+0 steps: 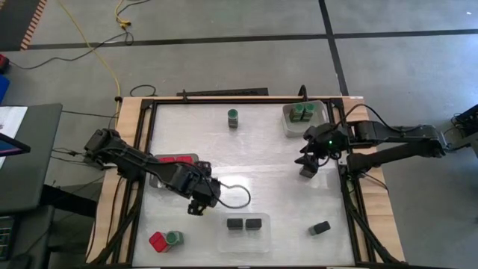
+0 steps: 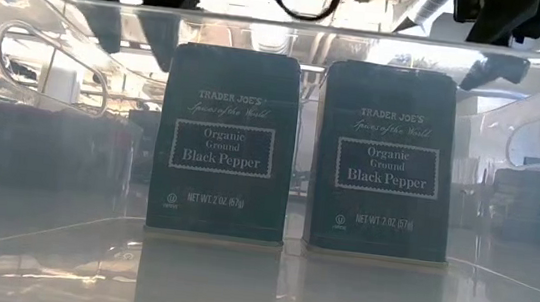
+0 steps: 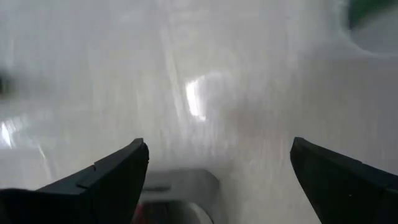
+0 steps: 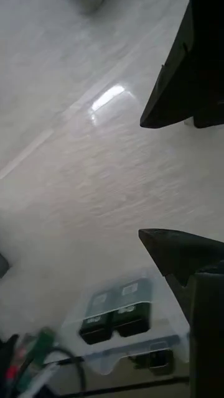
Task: Sort spices by type
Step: Put the red seasoning can into the black bin
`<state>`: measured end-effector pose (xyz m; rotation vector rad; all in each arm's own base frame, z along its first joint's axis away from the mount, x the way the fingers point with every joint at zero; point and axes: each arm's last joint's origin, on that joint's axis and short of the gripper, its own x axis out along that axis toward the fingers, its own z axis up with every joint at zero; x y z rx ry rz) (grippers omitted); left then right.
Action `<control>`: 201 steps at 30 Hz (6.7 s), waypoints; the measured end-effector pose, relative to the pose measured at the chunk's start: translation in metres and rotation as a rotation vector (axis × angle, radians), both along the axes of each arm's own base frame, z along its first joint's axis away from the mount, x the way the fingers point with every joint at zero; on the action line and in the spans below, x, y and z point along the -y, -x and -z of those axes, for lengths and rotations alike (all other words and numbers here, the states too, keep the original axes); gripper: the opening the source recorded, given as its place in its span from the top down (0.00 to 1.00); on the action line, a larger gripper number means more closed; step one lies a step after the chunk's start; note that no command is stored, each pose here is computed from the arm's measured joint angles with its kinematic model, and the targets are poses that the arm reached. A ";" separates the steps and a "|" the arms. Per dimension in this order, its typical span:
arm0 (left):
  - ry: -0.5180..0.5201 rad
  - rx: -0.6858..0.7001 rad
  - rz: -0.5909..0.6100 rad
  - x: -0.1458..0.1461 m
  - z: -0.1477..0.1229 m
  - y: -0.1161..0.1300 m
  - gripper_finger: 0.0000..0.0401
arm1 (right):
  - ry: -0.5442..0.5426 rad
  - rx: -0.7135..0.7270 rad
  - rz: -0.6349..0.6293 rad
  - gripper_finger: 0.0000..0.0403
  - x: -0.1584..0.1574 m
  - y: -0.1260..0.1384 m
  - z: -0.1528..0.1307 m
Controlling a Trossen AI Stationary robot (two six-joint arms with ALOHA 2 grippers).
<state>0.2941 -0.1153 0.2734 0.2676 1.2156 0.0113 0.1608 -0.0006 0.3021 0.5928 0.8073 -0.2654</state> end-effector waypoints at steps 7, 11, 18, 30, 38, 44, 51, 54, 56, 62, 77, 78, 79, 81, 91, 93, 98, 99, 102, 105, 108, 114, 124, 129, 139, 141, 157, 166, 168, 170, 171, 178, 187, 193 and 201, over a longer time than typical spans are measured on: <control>-0.048 0.056 0.128 0.000 -0.002 -0.007 0.06 | 0.124 -0.088 -0.169 0.25 -0.003 0.005 0.006; -0.023 0.076 0.057 -0.001 -0.003 -0.009 0.06 | 0.172 -0.101 -0.239 0.25 -0.005 0.005 0.007; 0.037 0.110 -0.069 0.000 -0.003 -0.010 0.06 | 0.357 0.035 -0.349 0.25 -0.018 0.006 -0.004; 0.107 0.225 -0.180 0.002 -0.007 -0.018 0.06 | 0.460 0.224 -0.353 0.25 -0.022 0.034 0.044; 0.138 0.237 -0.246 0.002 -0.007 -0.018 0.06 | 0.459 0.416 -0.286 0.25 -0.015 0.057 0.088; 0.168 0.246 -0.293 0.003 -0.008 -0.018 0.06 | 0.453 0.531 -0.215 0.25 -0.009 0.072 0.116; 0.184 0.239 -0.291 0.003 -0.008 -0.018 0.06 | 0.449 0.545 -0.205 0.25 -0.008 0.075 0.135; 0.188 0.225 -0.249 0.004 -0.008 -0.018 0.06 | 0.448 0.523 -0.209 0.25 -0.008 0.073 0.137; 0.191 0.209 -0.218 0.004 -0.007 -0.018 0.06 | 0.448 0.517 -0.211 0.25 -0.008 0.072 0.137; 0.209 0.152 -0.052 0.008 -0.007 -0.016 0.06 | 0.446 0.512 -0.211 0.25 -0.008 0.072 0.138; 0.104 -0.156 0.294 0.052 -0.062 0.094 0.06 | 0.446 0.511 -0.212 0.25 -0.008 0.072 0.138; 0.104 -0.170 0.297 0.057 -0.065 0.106 0.06 | 0.446 0.511 -0.212 0.25 -0.008 0.072 0.138; 0.106 -0.179 0.302 0.063 -0.068 0.118 0.06 | 0.446 0.511 -0.212 0.25 -0.008 0.072 0.138; 0.140 -0.187 0.308 0.075 -0.072 0.141 0.06 | 0.447 0.511 -0.212 0.25 -0.008 0.072 0.138; 0.132 -0.144 0.310 0.129 -0.056 0.193 0.06 | 0.447 0.510 -0.212 0.25 -0.008 0.072 0.138; 0.089 -0.158 0.368 0.138 -0.048 0.195 0.06 | 0.447 0.510 -0.213 0.25 -0.008 0.072 0.138; 0.065 -0.167 0.413 0.156 -0.032 0.190 0.06 | 0.447 0.510 -0.212 0.25 -0.008 0.072 0.138; 0.071 -0.164 0.414 0.159 -0.030 0.189 0.06 | 0.447 0.510 -0.212 0.25 -0.008 0.072 0.138; 0.083 -0.153 0.414 0.161 -0.027 0.188 0.06 | 0.447 0.510 -0.213 0.25 -0.008 0.072 0.138; 0.104 -0.139 0.404 0.162 -0.021 0.188 0.06 | 0.446 0.510 -0.213 0.25 -0.008 0.072 0.138; 0.108 -0.136 0.406 0.163 -0.007 0.187 0.06 | 0.446 0.510 -0.213 0.25 -0.008 0.072 0.138; 0.097 -0.154 0.423 0.161 0.018 0.185 0.06 | 0.446 0.511 -0.213 0.25 -0.008 0.072 0.138; 0.127 -0.149 0.446 0.158 0.039 0.175 0.06 | 0.446 0.510 -0.213 0.25 -0.008 0.072 0.138; 0.154 -0.129 0.446 0.157 0.050 0.170 0.06 | 0.446 0.510 -0.214 0.25 -0.008 0.072 0.138; 0.129 -0.144 0.432 0.148 0.066 0.168 0.11 | 0.446 0.510 -0.213 0.25 -0.008 0.072 0.138; 0.129 -0.141 0.441 0.148 0.066 0.167 0.13 | 0.446 0.510 -0.214 0.25 -0.008 0.072 0.138; 0.161 -0.181 0.425 0.147 0.066 0.165 0.43 | 0.446 0.510 -0.214 0.25 -0.008 0.072 0.138; 0.140 -0.279 0.366 0.135 0.048 0.165 0.48 | 0.446 0.510 -0.213 0.25 -0.008 0.072 0.138; 0.122 -0.295 0.343 0.129 0.039 0.166 0.48 | 0.446 0.510 -0.214 0.25 -0.008 0.072 0.138; 0.118 -0.301 0.330 0.123 0.026 0.168 0.48 | 0.446 0.510 -0.214 0.25 -0.008 0.072 0.138; 0.122 -0.302 0.327 0.119 0.018 0.168 0.48 | 0.446 0.510 -0.214 0.25 -0.008 0.072 0.138; 0.143 -0.273 0.168 0.085 -0.034 0.168 0.47 | 0.446 0.510 -0.214 0.25 -0.008 0.072 0.138; 0.174 -0.104 -0.216 0.018 -0.064 0.146 0.47 | 0.446 0.509 -0.214 0.25 -0.008 0.072 0.138; 0.098 -0.007 -0.260 -0.019 -0.070 0.138 0.47 | 0.446 0.509 -0.214 0.25 -0.008 0.072 0.138; 0.106 -0.037 -0.222 -0.038 -0.034 0.142 0.47 | 0.446 0.510 -0.214 0.25 -0.008 0.072 0.138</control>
